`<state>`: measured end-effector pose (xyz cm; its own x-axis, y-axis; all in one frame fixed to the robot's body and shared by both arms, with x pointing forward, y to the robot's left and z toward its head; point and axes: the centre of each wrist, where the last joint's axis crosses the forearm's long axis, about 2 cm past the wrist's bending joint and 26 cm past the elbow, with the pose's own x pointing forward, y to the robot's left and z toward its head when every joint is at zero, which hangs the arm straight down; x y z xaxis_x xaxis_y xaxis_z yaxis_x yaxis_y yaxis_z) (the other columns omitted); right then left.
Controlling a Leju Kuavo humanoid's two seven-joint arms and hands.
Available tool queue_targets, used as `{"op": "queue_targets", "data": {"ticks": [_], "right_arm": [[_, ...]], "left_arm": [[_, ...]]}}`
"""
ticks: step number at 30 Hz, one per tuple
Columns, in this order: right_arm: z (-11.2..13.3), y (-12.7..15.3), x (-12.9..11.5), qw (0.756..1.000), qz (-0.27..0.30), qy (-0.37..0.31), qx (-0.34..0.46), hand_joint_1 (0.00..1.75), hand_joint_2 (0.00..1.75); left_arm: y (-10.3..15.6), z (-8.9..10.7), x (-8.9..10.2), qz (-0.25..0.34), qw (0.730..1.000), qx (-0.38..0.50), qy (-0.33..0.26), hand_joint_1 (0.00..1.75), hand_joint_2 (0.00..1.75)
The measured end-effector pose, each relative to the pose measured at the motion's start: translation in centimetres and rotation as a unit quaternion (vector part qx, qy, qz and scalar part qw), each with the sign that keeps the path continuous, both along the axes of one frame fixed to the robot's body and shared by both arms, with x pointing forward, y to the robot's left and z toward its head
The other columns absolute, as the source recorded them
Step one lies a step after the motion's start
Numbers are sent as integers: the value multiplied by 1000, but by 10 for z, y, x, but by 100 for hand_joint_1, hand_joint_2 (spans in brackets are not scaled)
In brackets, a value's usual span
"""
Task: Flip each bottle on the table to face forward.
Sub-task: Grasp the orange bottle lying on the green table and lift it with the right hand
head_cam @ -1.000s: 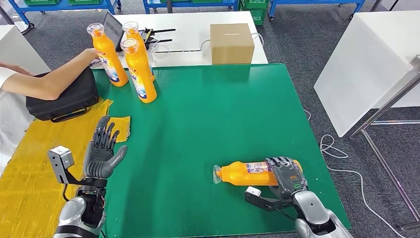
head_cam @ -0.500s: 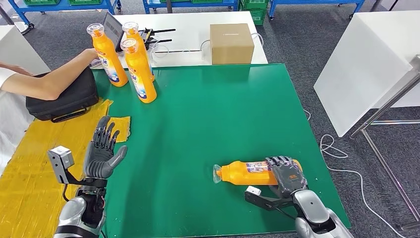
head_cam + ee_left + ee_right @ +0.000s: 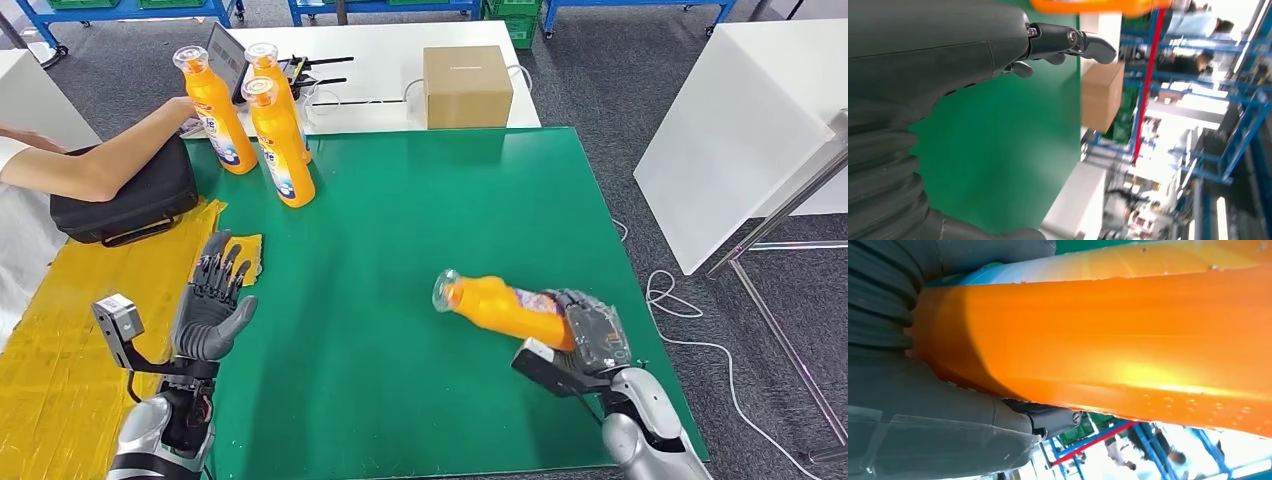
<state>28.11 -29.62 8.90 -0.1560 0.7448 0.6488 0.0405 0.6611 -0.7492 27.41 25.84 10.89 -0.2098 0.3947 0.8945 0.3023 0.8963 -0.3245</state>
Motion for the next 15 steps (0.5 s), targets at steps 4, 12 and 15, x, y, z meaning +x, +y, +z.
{"op": "queue_targets", "data": {"ticks": [4,12,15], "right_arm": [[7,15,9,994,-25,-42,94,175,175],[12,43,23,975,-38,-52,211,175,175],[12,49,25,974,-37,-49,220,175,175]], "left_arm": [[-16,0,3,-36,999,15,1,0,175],[-45,6,12,-87,996,27,-6,0,175],[-49,6,14,-96,995,30,-6,0,175]]}}
